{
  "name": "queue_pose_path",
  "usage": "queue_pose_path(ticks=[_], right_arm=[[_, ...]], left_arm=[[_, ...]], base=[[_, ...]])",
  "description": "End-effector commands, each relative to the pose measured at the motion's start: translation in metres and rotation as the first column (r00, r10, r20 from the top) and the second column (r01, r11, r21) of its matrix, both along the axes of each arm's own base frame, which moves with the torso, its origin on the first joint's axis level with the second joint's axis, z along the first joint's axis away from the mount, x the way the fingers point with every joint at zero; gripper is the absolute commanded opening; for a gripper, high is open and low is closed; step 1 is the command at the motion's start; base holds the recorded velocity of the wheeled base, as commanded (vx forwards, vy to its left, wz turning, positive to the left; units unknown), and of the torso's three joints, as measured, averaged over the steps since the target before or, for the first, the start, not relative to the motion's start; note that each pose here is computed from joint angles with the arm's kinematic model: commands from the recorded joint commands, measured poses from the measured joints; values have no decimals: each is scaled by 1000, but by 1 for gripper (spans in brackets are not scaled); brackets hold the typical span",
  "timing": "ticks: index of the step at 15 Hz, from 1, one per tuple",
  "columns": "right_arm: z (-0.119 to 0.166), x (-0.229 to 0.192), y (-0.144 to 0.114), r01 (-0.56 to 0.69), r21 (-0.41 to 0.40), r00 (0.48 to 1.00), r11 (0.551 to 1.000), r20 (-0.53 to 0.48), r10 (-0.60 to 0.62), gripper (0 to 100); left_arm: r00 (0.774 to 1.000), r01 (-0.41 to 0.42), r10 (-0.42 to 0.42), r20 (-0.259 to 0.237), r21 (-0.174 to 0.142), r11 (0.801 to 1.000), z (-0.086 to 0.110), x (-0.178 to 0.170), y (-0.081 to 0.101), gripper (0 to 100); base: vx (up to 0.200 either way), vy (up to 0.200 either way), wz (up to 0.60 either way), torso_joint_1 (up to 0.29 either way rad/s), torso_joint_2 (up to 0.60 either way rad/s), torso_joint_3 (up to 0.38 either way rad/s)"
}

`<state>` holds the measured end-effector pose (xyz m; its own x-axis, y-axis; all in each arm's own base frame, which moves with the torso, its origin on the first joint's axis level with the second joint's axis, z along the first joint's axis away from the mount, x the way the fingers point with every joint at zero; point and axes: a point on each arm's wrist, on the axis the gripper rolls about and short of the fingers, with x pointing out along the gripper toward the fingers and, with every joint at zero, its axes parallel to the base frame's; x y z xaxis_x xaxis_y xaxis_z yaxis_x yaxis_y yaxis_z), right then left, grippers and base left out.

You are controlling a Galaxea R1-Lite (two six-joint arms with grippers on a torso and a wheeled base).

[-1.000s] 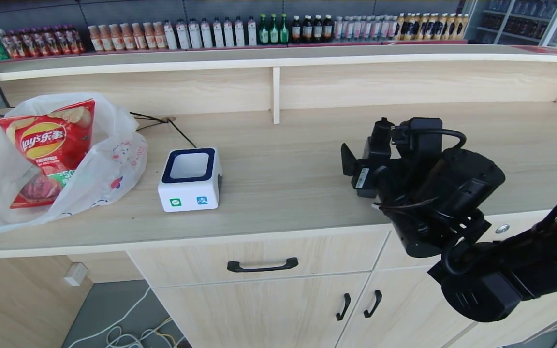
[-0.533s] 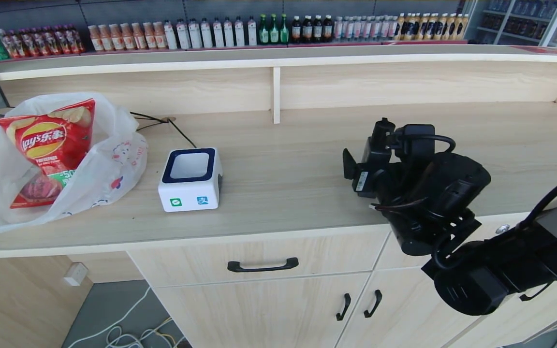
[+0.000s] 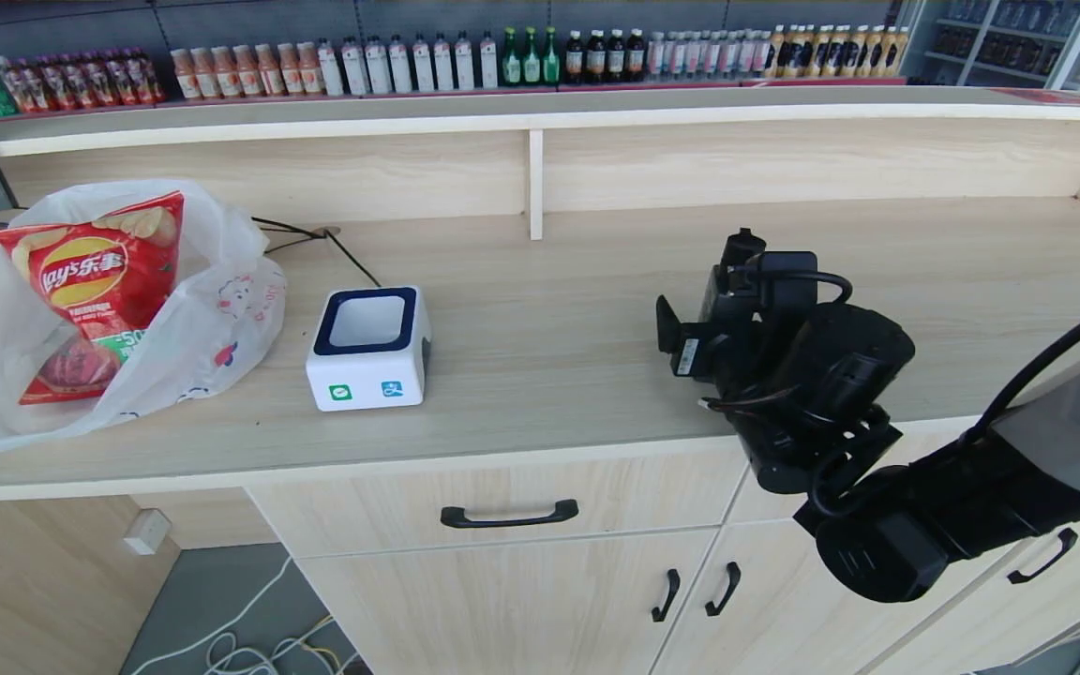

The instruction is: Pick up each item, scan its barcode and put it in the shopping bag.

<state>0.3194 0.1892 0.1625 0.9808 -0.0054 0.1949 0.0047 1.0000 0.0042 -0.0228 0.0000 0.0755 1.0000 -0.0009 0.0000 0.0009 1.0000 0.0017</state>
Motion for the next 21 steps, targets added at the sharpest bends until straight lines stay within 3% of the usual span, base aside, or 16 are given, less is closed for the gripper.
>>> queue_pose_path(ticks=[1,14,21], right_arm=[[2,2,2,-2,5,1000,1000,11,2,0],[6,0,1,-14,18,999,1000,31,13,0],[20,-29,-4,-76,21,996,997,46,75,0]], left_arm=[[1000,1,-1,0,0,1000,0,0,0,100],[1000,1,-1,0,0,1000,0,0,0,100],[1000,-1,1,0,0,1000,0,0,0,100]], base=[[0,0,0,0,0,0],[0,0,0,0,0,0],[0,0,0,0,0,0]])
